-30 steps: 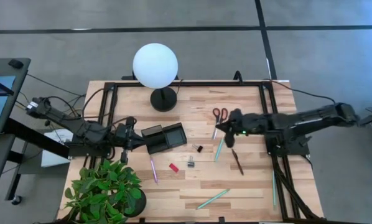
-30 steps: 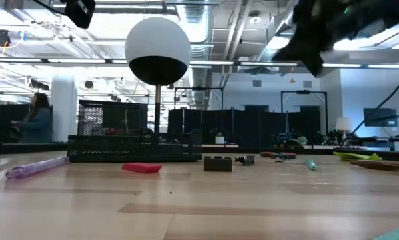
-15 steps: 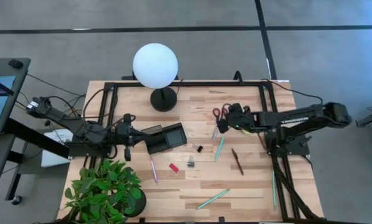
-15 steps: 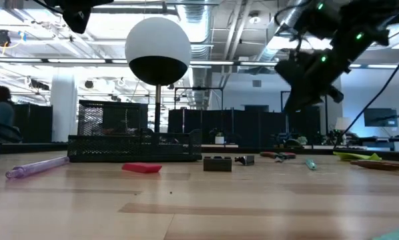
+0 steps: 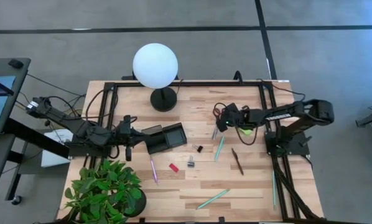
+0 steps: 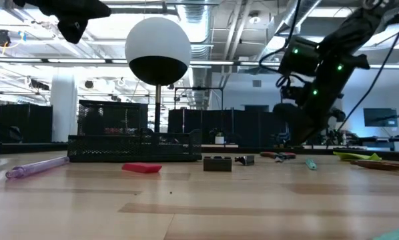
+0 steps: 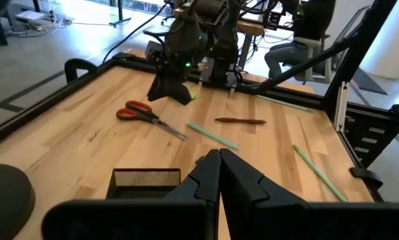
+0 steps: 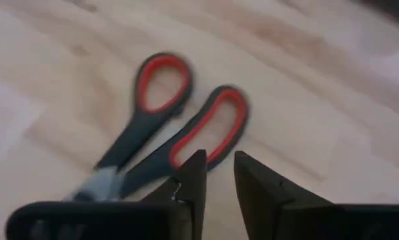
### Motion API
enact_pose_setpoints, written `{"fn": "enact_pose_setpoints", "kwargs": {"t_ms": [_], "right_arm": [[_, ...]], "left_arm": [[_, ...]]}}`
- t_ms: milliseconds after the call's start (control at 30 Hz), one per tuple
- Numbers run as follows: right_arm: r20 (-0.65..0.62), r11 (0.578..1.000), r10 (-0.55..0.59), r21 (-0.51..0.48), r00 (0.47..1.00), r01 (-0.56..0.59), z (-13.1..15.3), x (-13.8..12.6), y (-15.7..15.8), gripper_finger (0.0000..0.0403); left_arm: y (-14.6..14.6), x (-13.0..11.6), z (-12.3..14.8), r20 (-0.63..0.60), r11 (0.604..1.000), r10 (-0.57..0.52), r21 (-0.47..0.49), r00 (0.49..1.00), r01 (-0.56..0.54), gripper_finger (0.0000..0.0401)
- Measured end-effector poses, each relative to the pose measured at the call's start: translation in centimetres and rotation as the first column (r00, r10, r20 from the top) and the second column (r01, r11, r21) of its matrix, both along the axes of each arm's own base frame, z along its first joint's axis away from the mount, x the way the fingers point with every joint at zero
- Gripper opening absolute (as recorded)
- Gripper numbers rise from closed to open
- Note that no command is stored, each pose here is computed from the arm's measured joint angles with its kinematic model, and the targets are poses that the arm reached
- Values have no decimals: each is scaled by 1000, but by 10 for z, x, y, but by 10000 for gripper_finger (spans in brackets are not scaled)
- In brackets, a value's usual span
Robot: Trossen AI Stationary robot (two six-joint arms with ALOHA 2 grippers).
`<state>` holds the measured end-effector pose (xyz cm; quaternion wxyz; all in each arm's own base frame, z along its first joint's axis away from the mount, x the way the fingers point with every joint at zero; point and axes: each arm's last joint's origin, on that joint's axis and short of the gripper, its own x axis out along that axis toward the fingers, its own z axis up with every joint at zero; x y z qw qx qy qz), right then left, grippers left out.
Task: Pick and place office supplies into organizer
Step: Put the black scissors into the black desk organizer
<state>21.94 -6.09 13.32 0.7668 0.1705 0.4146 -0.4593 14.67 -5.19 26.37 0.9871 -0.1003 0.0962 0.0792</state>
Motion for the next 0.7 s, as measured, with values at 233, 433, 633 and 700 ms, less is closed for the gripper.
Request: {"fn": "enact_pose_setpoints", "kwargs": {"t_ms": [233, 433, 633, 700], "right_arm": [[-24, 997, -64, -45, 998, 63, -5, 7, -13, 93], [-38, 989, -150, -23, 988, 149, -18, 8, -24, 93], [-51, 984, -174, -36, 983, 173, -35, 13, -29, 93], [-39, 983, -178, -48, 983, 176, -37, 15, -30, 93]], "left_arm": [[1, 0, 0, 3, 999, 42, 10, 999, -42, 0], [1, 0, -1, -2, 999, 42, 13, 999, -42, 0], [2, -1, -3, -26, 999, 45, 15, 999, -45, 0], [2, -1, -4, -38, 999, 47, 13, 998, -46, 0]]}}
